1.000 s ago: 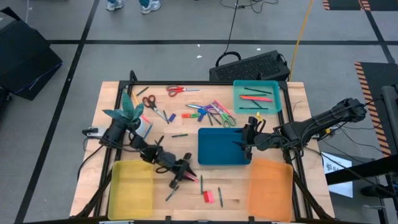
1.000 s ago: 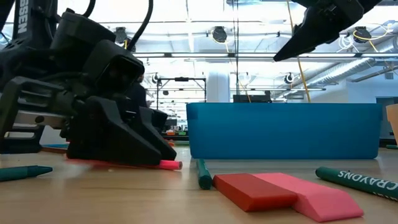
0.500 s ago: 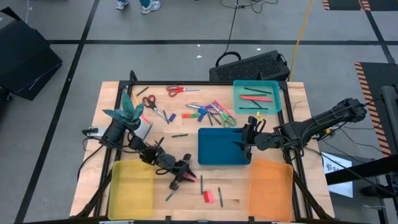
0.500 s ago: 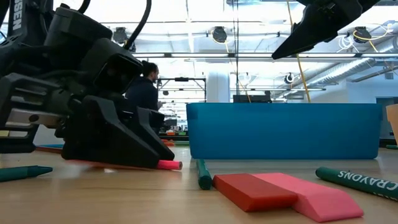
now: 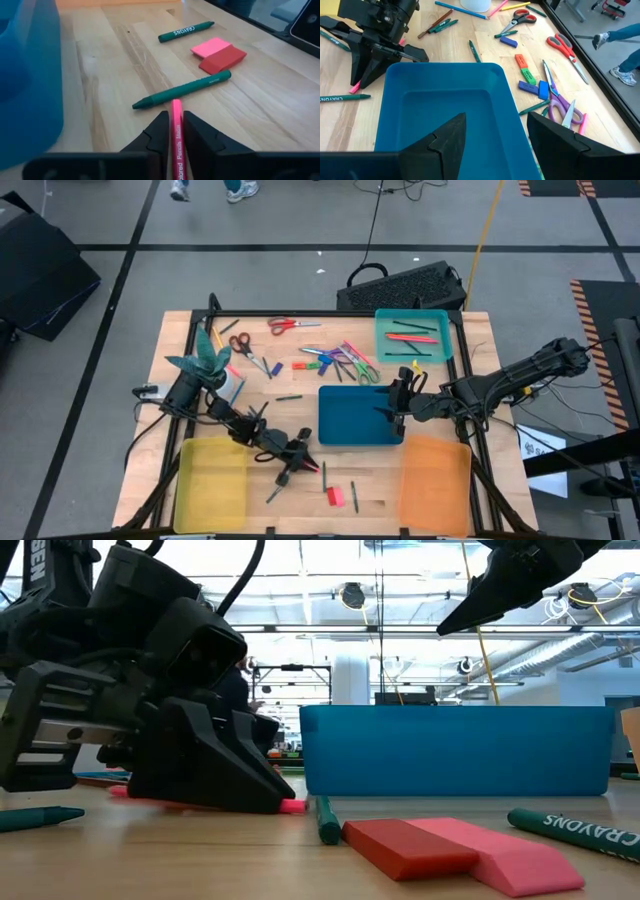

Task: Sort crayons/erasers/pens/pencils in bins
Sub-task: Put the pink pencil into the green bin

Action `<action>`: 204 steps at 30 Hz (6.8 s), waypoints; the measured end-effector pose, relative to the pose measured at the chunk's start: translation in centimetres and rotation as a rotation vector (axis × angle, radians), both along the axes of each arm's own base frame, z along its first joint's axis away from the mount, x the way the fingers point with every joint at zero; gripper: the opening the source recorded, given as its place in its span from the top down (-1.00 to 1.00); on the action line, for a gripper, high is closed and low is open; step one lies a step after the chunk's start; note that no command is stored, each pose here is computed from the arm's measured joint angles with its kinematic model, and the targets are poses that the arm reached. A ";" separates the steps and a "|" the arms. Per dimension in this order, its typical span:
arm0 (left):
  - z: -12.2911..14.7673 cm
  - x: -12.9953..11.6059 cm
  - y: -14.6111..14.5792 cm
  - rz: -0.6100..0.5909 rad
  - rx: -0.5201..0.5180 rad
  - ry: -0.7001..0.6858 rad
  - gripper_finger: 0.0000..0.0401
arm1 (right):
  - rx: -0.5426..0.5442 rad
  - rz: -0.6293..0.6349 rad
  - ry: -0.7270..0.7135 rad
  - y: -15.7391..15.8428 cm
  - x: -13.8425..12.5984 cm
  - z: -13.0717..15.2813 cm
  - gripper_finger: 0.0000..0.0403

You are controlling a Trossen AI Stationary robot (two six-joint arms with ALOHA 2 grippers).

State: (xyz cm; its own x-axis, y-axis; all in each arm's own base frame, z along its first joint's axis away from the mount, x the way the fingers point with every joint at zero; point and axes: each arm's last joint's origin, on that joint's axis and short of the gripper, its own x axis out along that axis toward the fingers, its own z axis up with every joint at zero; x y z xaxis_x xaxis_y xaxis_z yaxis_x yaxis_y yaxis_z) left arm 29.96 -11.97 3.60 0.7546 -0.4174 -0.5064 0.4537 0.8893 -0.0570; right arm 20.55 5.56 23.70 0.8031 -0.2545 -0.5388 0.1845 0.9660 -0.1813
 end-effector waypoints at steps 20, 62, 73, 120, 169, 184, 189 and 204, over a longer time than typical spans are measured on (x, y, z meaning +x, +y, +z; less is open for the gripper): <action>2.2 -0.4 0.1 0.020 0.102 0.078 0.92 | -0.015 0.012 0.001 0.0 0.0 0.0 -0.01; 19.2 1.8 2.0 0.450 -0.166 -0.259 0.93 | 0.043 0.173 -0.040 2.8 -0.5 0.4 -0.01; 22.6 2.3 2.8 0.448 -0.364 -0.564 0.91 | 0.059 0.198 -0.052 4.0 -1.1 0.4 -0.01; 27.4 6.9 3.2 0.347 -0.212 -0.942 0.90 | 0.075 0.211 -0.887 4.6 7.5 4.5 0.00; 31.1 3.8 4.5 0.361 -0.037 -0.845 -0.33 | -0.073 0.150 -0.778 3.1 6.6 5.3 0.94; 32.4 -6.2 4.3 0.601 0.008 -0.262 -0.32 | -0.251 -0.220 0.016 -5.4 3.3 9.4 0.94; 31.2 -5.9 4.0 0.618 0.021 -0.182 -0.24 | -0.201 -0.306 0.378 -11.3 3.5 9.3 0.94; 28.4 -4.0 3.5 0.661 0.094 -0.063 -0.21 | 0.041 -0.394 1.030 -27.3 1.7 -1.6 0.95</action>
State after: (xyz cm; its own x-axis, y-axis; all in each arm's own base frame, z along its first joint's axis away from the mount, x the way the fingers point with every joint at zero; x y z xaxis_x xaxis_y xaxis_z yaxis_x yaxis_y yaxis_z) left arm 25.96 -8.44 32.02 0.8658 0.1863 -0.4643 -0.1883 0.9812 0.0427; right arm 22.22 -21.70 22.09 -0.1691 -0.3602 -0.9174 0.2599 0.8816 -0.3941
